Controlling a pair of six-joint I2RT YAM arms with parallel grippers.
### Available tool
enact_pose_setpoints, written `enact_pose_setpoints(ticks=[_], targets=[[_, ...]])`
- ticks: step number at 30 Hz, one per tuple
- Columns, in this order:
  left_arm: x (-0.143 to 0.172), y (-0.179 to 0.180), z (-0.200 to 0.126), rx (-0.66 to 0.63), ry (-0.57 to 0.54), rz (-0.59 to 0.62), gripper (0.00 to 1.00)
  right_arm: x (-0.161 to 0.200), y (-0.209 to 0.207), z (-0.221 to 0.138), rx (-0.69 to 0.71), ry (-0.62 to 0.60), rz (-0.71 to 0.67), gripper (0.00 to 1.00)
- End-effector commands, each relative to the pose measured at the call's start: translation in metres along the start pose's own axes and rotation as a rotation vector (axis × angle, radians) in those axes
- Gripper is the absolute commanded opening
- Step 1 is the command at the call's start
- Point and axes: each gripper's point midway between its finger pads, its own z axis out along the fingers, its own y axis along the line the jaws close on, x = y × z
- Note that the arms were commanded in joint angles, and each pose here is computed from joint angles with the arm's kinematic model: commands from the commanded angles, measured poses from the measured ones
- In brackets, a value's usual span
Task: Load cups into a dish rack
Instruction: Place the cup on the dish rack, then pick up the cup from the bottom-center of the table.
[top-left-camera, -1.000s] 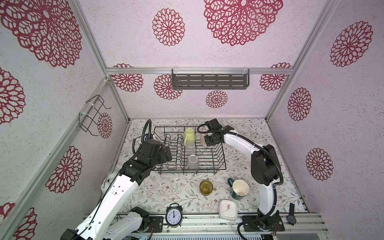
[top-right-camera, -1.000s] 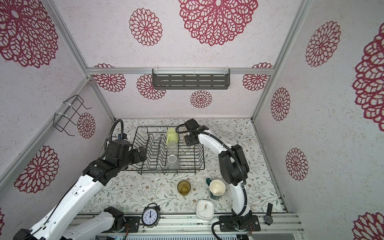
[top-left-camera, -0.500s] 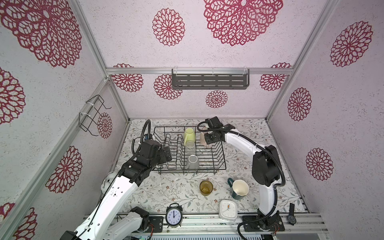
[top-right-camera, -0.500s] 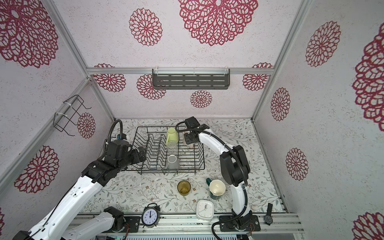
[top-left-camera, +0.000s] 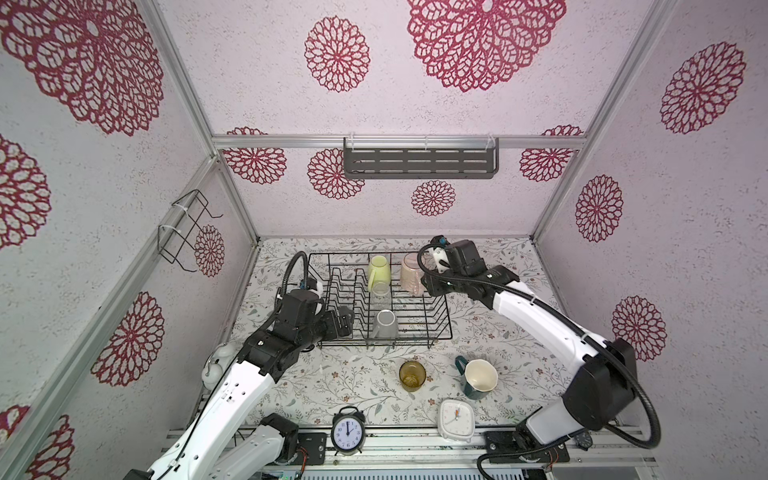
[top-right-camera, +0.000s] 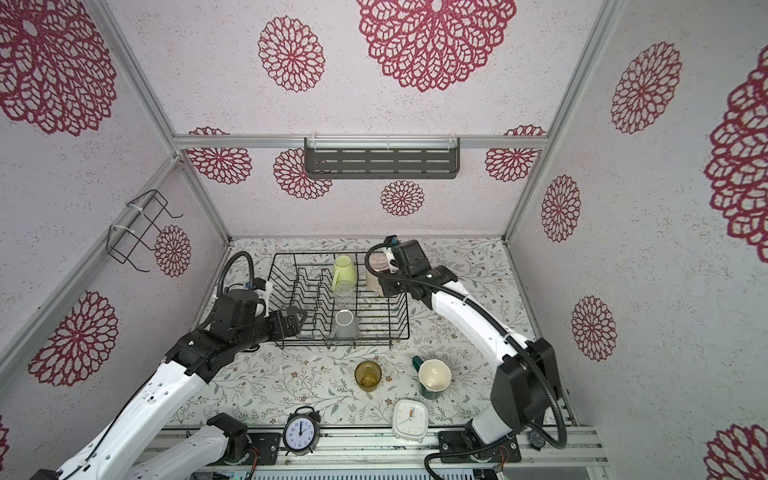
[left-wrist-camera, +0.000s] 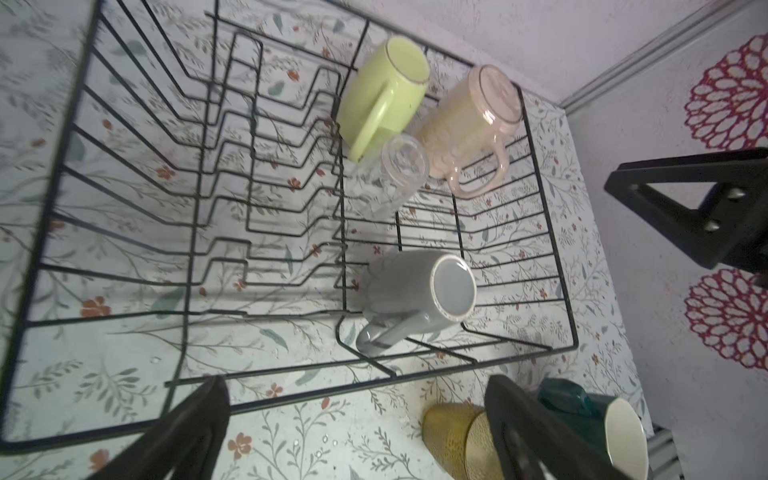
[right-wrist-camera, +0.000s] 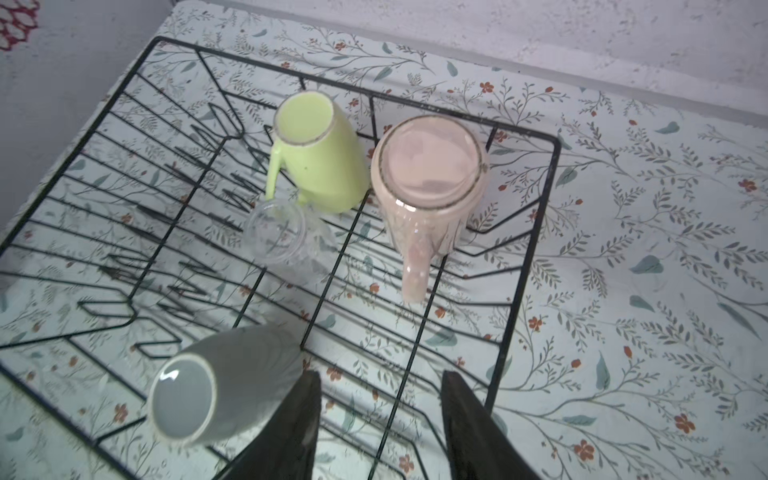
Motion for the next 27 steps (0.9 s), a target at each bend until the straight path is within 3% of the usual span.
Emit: enact_pose_setpoints(ticks=[1,5,8,9,14,21,25,27], targets=[[0.026,-0.037,0.008,0.125,0.105,0.095,0.99,0.001,0.005,-0.026,-0.037,-0.081,0.027,0.52],[0.067,-0.072,0.016,0.162,0.247,0.217,0.97,0.004,-0.017,-0.057,0.053,-0.222,0.069,0.66],[0.093,-0.084,0.023,0.117,0.335,0.291,0.96,0.005,-0.03,-0.076,0.097,-0.338,0.11,0.86],[0.1,-0.084,0.026,0.09,0.363,0.304,0.96,0.005,-0.035,-0.081,0.119,-0.37,0.128,0.99],[0.126,-0.091,0.051,0.051,0.405,0.285,0.95,0.01,-0.061,-0.102,0.221,-0.469,0.239,0.99],[0.143,-0.097,0.074,-0.029,0.417,0.288,0.92,0.011,-0.056,-0.108,0.155,-0.501,0.257,0.99],[0.158,-0.107,0.082,-0.012,0.439,0.277,0.9,0.009,-0.052,-0.109,0.121,-0.494,0.259,0.99],[0.161,-0.101,0.085,-0.056,0.438,0.267,0.84,0.008,-0.051,-0.111,0.111,-0.498,0.258,0.99]])
